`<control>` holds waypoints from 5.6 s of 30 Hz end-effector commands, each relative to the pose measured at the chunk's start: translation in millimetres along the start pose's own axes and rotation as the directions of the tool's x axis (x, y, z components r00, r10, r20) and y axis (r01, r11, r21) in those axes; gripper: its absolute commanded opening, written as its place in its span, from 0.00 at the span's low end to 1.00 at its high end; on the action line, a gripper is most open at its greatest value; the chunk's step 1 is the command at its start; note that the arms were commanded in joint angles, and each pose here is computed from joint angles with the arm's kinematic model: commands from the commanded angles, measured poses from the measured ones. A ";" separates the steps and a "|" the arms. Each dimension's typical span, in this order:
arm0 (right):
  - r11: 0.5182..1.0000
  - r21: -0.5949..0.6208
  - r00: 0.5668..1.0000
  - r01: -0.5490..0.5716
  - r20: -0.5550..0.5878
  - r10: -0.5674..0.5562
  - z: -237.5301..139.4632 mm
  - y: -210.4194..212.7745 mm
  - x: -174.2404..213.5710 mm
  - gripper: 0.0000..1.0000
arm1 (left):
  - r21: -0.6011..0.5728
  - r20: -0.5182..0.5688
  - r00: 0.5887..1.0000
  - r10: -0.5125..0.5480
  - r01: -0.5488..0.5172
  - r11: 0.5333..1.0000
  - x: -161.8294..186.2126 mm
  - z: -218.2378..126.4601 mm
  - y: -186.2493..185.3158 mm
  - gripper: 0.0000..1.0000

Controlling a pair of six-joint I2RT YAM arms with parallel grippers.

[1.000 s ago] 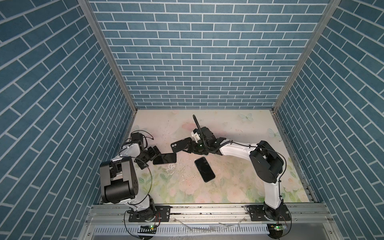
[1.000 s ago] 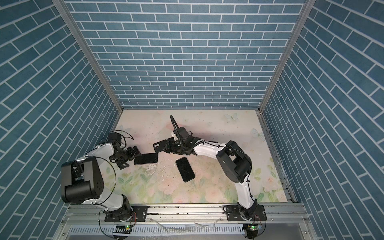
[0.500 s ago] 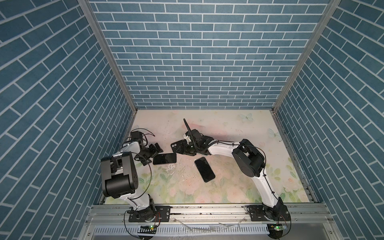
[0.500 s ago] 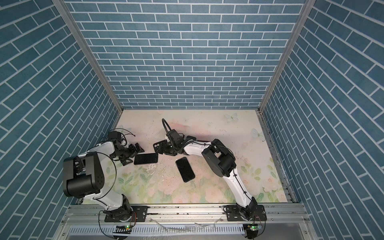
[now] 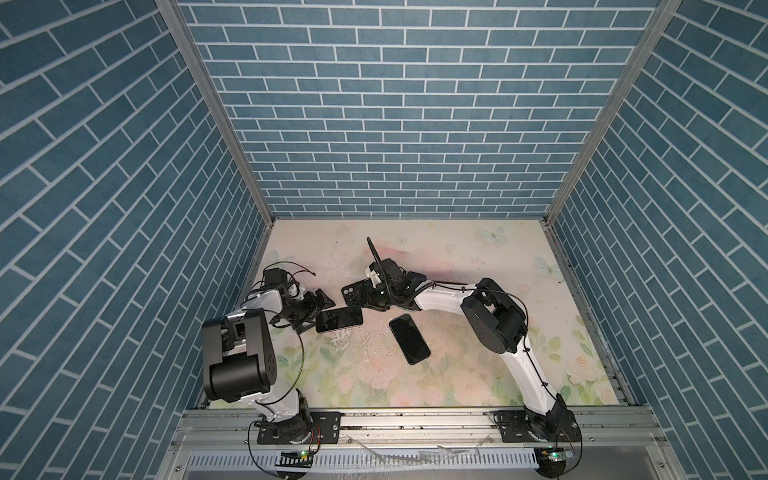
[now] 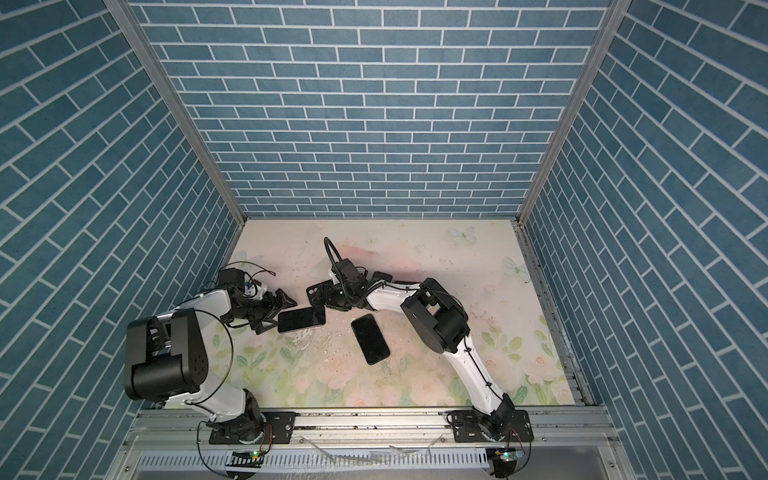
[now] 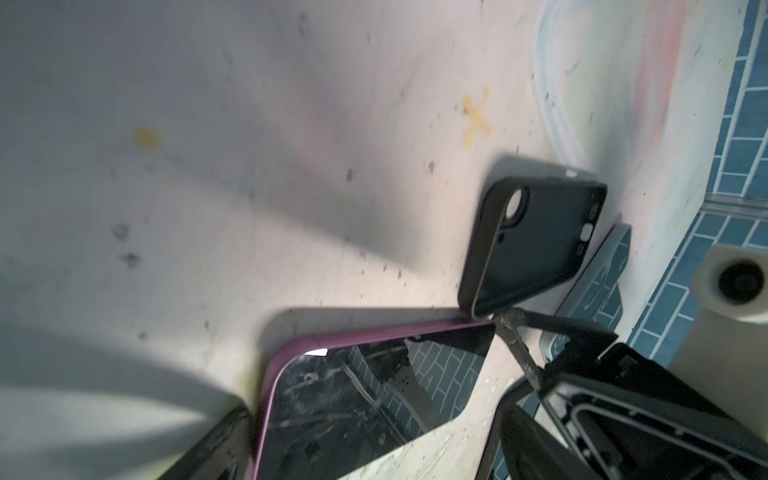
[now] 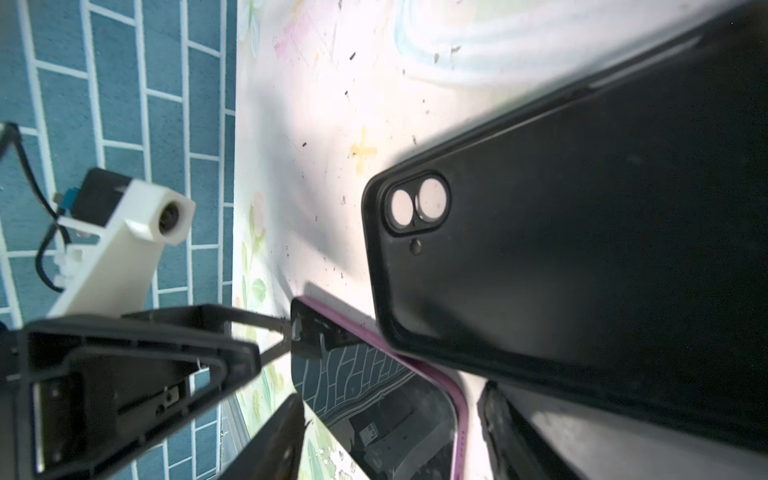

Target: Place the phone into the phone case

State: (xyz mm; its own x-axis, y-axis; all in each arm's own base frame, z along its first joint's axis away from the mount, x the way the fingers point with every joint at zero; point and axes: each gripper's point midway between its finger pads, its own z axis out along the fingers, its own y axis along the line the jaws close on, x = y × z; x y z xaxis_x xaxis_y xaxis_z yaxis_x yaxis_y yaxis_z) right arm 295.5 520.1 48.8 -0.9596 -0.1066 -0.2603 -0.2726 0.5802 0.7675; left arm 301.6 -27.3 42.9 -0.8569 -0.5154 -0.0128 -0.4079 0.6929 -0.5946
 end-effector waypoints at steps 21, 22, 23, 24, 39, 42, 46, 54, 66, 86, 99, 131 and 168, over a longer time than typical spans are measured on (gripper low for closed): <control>0.991 0.129 0.977 0.047 -0.212 -0.019 -26.1 -42.1 65.9 0.65 | 0.061 -0.043 0.998 0.046 -0.043 0.997 44.8 14.9 -20.7 0.94; 0.993 0.108 0.975 0.053 -0.220 -0.028 -26.7 -37.8 65.8 0.65 | 0.066 -0.045 0.998 0.046 -0.043 0.997 45.9 16.1 -21.5 0.94; 0.995 0.083 0.973 0.058 -0.229 -0.037 -26.1 -33.2 67.5 0.64 | 0.073 -0.044 0.998 0.047 -0.044 0.996 46.4 17.0 -22.7 0.94; 0.997 0.054 0.970 0.060 -0.237 -0.046 -25.8 -28.1 67.9 0.64 | 0.089 -0.041 0.998 0.052 -0.048 0.995 46.8 17.6 -25.7 0.94; 0.928 -0.350 0.969 0.127 -0.154 -0.190 -66.0 32.4 57.4 0.53 | 0.112 -0.030 0.998 0.061 -0.057 0.992 52.4 22.1 -31.1 0.92; 0.914 -0.382 0.974 0.136 -0.115 -0.193 -73.0 39.0 51.1 0.46 | 0.111 -0.031 0.997 0.064 -0.060 0.992 53.3 21.6 -32.0 0.92; 0.898 -0.418 0.974 0.135 -0.110 -0.197 -74.2 47.9 48.3 0.35 | 0.113 -0.027 0.997 0.066 -0.062 0.992 53.7 20.3 -33.6 0.92; 0.905 -0.408 0.975 0.121 -0.121 -0.185 -70.7 45.9 49.4 0.25 | 0.117 -0.018 0.998 0.066 -0.064 0.991 53.1 18.6 -36.0 0.92; 0.937 -0.312 0.975 0.155 -0.104 -0.196 -78.7 41.6 43.8 0.00 | 0.118 0.032 0.998 0.060 -0.064 0.991 43.5 7.6 -46.4 0.92; 0.980 0.065 0.980 0.186 0.061 -0.190 -232.2 -12.8 -21.2 0.00 | -0.238 0.164 0.986 -0.011 0.050 0.970 -18.6 0.2 -35.7 0.72; 0.985 0.053 0.981 0.164 0.095 -0.168 -244.8 -17.7 -35.9 0.00 | -0.510 0.086 0.989 0.122 -0.062 0.858 -30.5 40.2 -40.3 0.59; 0.994 -0.003 0.986 0.107 0.127 -0.106 -252.0 -14.5 -38.3 0.00 | -0.573 -0.061 0.973 0.223 -0.217 0.790 27.4 28.3 -9.8 0.07; 0.976 -0.205 0.945 0.073 -0.299 -0.134 -86.3 40.4 5.4 0.00 | 0.158 0.226 0.970 -0.085 0.049 0.986 23.1 -20.3 -53.3 1.00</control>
State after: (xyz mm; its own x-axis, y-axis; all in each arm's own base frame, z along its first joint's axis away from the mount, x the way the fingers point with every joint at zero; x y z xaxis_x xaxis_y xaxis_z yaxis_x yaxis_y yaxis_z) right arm 282.3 460.0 113.4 -0.9006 -0.3938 -0.1839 -0.3620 0.4456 0.8188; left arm 282.3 -60.2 80.7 -0.7436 -0.6544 -0.1372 -0.4344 0.6287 -0.6450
